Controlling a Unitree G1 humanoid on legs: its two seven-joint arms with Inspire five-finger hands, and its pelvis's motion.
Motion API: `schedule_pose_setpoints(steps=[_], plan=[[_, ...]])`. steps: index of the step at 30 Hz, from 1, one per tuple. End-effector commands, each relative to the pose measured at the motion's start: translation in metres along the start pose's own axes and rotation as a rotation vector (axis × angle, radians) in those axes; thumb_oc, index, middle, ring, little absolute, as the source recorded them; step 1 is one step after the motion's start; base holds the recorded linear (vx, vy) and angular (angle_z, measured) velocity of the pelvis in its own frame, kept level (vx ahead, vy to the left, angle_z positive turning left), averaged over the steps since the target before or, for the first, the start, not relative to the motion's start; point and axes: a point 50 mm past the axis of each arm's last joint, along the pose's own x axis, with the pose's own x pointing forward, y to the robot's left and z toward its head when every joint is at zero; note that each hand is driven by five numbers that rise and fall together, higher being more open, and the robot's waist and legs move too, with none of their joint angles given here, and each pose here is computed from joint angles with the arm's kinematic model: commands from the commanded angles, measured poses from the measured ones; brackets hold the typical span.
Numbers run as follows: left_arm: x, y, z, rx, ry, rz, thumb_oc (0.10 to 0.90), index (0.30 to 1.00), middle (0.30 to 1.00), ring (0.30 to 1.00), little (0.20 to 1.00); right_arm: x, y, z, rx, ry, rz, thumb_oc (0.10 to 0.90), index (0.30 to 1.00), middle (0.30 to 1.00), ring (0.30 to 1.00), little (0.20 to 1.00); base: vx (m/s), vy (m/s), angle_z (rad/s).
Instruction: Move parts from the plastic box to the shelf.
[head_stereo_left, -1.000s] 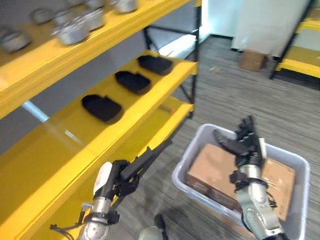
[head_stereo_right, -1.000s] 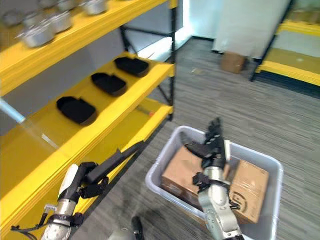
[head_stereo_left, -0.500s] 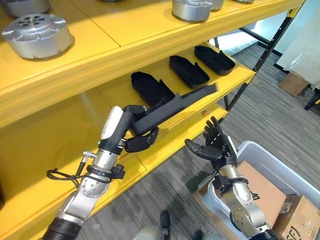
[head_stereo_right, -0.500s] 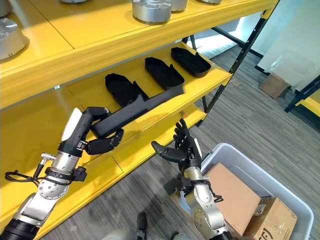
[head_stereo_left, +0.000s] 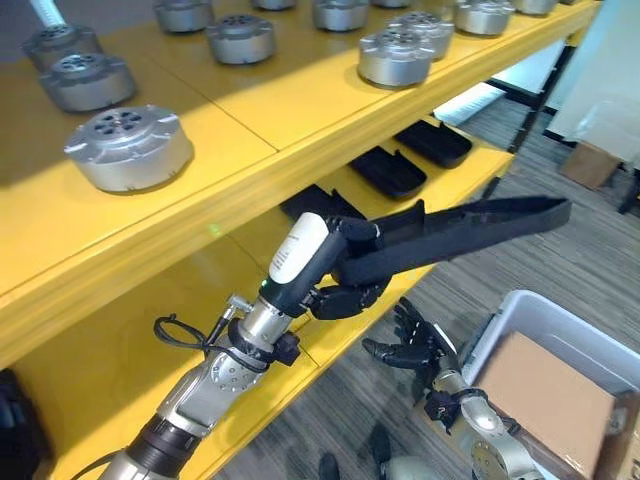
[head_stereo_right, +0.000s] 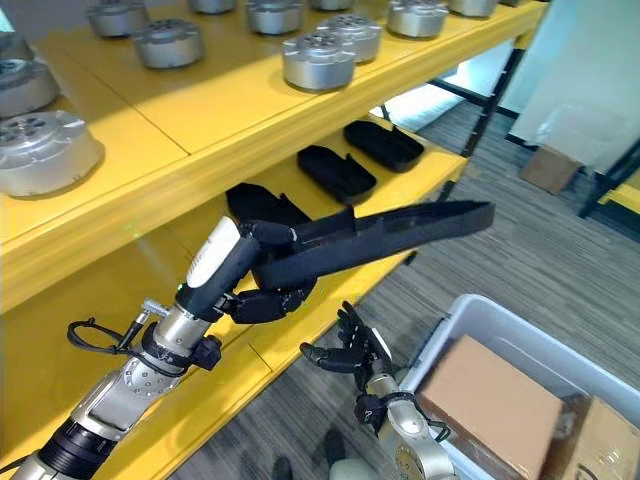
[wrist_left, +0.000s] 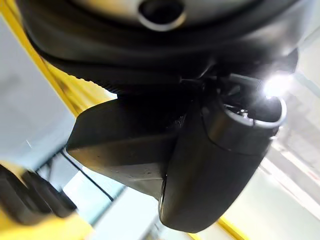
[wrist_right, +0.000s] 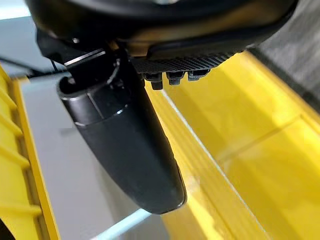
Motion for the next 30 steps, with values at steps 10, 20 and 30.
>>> schedule_pose_setpoints(steps=[10, 20, 30], plan=[[-0.004, 0.044, 0.024, 0.127, -0.122, 0.357, 0.4, 0.3, 0.3, 0.3, 0.3, 0.01, 0.03, 0.051, -0.05, -0.257, 0.256, 0.9, 1.0, 1.0, 1.0, 1.0, 0.06, -0.001, 0.06], [-0.021, 0.055, 0.017, 0.173, -0.023, 0.411, 0.4, 0.3, 0.3, 0.3, 0.3, 0.011, 0.047, 0.056, -0.075, -0.277, 0.358, 0.9, 1.0, 1.0, 1.0, 1.0, 0.02, -0.035, 0.14], [-0.04, 0.068, 0.016, 0.331, 0.048, 0.517, 0.4, 0.3, 0.3, 0.3, 0.3, 0.017, 0.051, 0.059, -0.142, -0.321, 0.293, 0.9, 1.0, 1.0, 1.0, 1.0, 0.01, -0.085, 0.28]])
